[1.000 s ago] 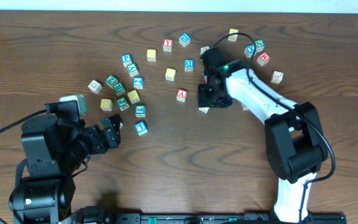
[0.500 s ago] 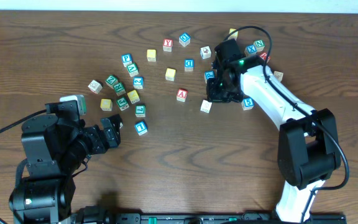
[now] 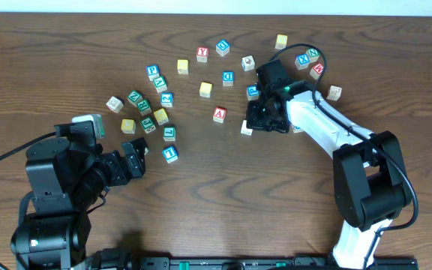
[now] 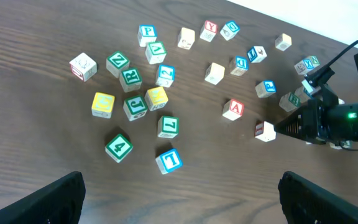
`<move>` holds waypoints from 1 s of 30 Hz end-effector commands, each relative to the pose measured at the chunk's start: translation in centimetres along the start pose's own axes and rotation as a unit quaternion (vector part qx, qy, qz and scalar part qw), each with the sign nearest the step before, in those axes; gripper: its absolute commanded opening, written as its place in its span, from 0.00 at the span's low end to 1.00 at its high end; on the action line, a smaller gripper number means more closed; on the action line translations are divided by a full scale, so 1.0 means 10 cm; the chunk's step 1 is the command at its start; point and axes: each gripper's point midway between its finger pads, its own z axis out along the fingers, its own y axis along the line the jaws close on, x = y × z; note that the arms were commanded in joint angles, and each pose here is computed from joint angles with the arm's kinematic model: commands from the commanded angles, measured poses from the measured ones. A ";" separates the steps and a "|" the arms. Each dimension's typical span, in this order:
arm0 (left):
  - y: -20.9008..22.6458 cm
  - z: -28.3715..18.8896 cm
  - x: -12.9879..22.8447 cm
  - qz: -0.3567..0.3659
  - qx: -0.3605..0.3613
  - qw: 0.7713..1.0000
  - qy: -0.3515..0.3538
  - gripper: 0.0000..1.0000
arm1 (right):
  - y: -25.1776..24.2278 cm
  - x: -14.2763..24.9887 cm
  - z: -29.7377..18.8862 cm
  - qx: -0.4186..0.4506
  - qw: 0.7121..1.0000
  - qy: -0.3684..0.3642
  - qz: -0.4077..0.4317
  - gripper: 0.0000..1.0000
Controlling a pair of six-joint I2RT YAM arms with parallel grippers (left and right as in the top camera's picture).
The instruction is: Spell out AI2
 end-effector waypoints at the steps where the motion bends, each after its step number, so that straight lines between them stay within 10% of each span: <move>1: 0.00 -0.03 -0.04 0.012 -0.003 1.000 -0.006 0.98 | -0.08 0.07 0.03 0.016 1.000 0.006 0.012 0.01; 30: 0.00 -0.03 -0.04 0.012 -0.003 1.000 -0.006 0.98 | 0.10 -0.09 -0.09 -0.056 0.998 -0.012 -0.018 0.01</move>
